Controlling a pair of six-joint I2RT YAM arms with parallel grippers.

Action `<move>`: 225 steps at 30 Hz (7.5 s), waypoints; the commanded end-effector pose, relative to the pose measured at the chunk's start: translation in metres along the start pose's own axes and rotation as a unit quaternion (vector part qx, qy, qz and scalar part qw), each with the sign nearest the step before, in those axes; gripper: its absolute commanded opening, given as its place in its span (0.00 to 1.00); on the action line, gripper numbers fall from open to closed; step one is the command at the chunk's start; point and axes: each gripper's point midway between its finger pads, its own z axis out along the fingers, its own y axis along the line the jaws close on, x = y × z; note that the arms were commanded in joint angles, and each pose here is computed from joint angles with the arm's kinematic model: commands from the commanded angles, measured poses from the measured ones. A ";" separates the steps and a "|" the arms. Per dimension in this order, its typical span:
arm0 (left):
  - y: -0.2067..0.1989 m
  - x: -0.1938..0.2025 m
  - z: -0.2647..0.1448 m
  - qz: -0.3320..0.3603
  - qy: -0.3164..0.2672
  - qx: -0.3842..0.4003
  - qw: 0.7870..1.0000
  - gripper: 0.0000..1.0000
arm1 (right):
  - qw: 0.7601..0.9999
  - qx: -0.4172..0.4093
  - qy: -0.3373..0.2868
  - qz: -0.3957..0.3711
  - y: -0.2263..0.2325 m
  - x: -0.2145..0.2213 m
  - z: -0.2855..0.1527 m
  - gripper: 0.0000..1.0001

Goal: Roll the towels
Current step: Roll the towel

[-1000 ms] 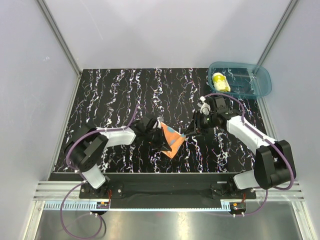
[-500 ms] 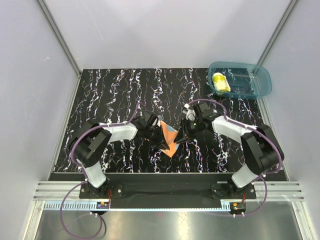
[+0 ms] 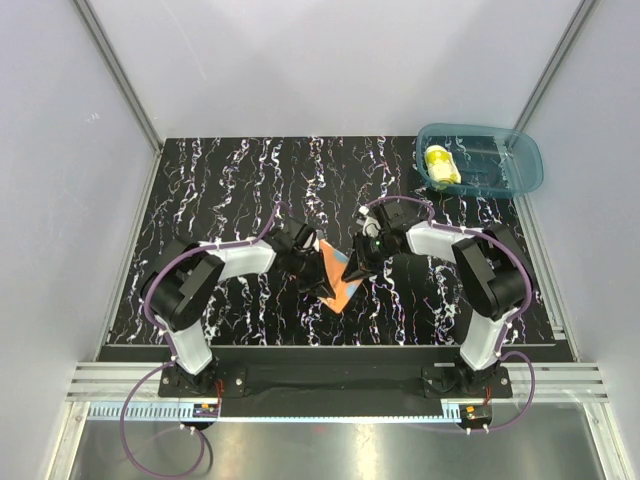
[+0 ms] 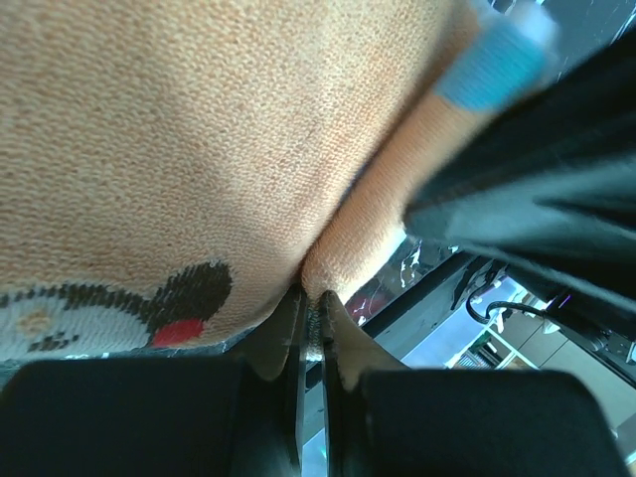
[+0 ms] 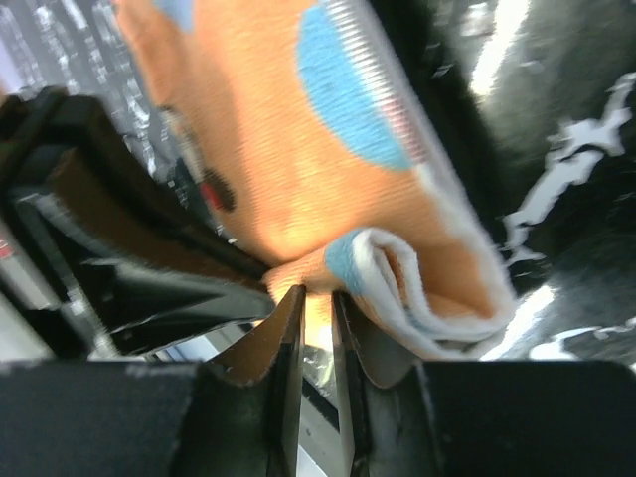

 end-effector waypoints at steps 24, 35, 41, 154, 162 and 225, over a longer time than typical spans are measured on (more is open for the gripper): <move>-0.046 -0.018 -0.100 0.250 -0.282 -0.224 0.899 0.29 | 0.998 0.057 -0.019 0.028 -0.031 -0.017 0.004 0.22; -0.084 0.006 -0.036 0.382 -0.268 -0.178 0.866 0.45 | 0.997 0.070 -0.016 0.023 -0.030 -0.016 -0.003 0.22; -0.064 0.004 -0.006 0.407 -0.232 -0.208 0.859 0.51 | 0.997 0.074 -0.013 0.018 -0.030 -0.016 -0.004 0.22; -0.014 0.022 -0.015 -0.095 0.020 0.171 0.981 0.00 | 0.996 0.030 -0.083 0.005 0.017 0.013 -0.090 0.60; 0.008 0.019 -0.012 -0.128 0.044 0.137 0.981 0.02 | 0.998 0.010 -0.060 -0.025 0.014 0.016 -0.047 0.79; -0.043 -0.001 -0.039 0.266 -0.172 -0.181 0.931 0.42 | 0.995 0.096 0.012 0.004 -0.022 0.003 0.013 0.37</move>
